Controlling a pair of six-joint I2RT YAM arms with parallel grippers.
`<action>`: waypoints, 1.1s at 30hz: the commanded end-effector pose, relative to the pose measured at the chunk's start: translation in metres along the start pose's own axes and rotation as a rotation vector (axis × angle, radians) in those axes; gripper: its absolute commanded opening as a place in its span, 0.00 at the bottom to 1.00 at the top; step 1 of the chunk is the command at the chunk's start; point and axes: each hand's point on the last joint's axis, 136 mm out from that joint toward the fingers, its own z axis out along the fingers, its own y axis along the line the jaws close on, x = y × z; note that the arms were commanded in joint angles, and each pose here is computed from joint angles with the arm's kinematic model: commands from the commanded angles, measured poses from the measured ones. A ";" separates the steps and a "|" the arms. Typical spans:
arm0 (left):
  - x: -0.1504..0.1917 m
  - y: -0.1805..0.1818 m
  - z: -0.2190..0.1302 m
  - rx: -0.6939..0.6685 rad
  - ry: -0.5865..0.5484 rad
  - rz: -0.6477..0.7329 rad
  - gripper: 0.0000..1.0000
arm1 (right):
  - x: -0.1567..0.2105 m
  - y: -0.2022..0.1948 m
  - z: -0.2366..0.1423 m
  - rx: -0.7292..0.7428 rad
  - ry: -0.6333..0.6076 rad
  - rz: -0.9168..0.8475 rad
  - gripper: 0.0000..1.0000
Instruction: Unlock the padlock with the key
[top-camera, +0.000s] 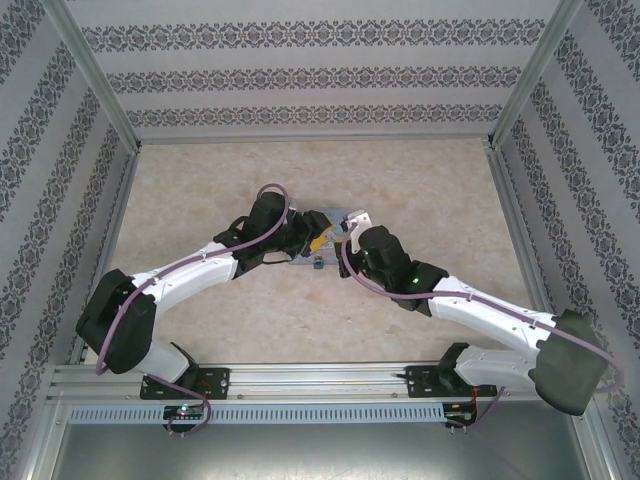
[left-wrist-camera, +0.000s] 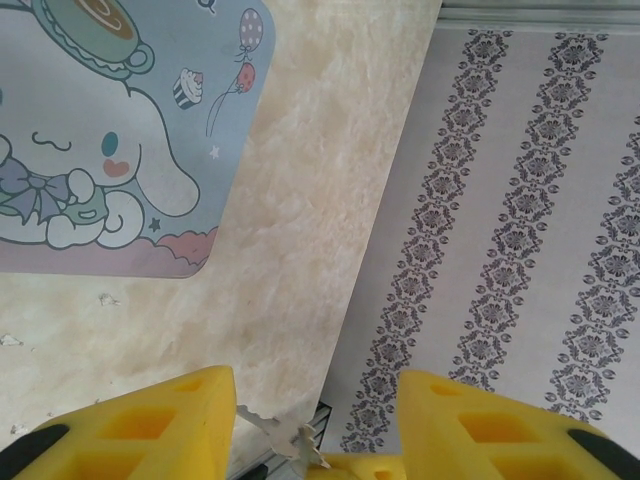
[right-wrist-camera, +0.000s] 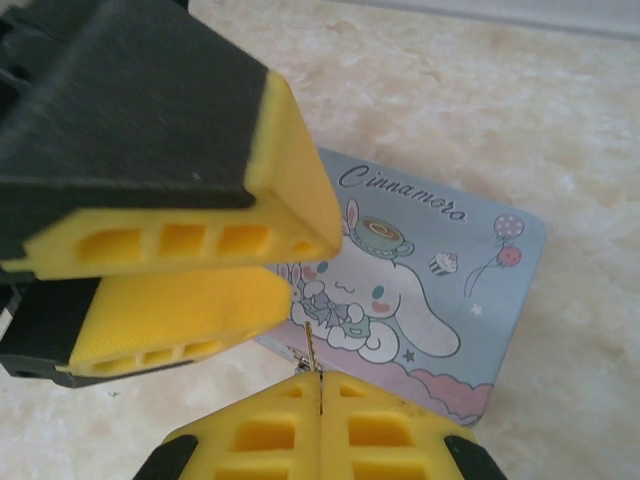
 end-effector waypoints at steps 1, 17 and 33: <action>0.001 0.009 0.006 -0.027 0.012 -0.041 0.44 | -0.013 -0.001 -0.002 0.037 -0.031 -0.043 0.00; 0.000 0.004 0.014 -0.008 0.010 -0.049 0.37 | -0.012 0.012 0.007 0.002 -0.019 -0.041 0.00; 0.002 0.011 0.016 -0.005 0.006 -0.061 0.17 | -0.010 0.016 0.012 -0.006 -0.010 -0.034 0.00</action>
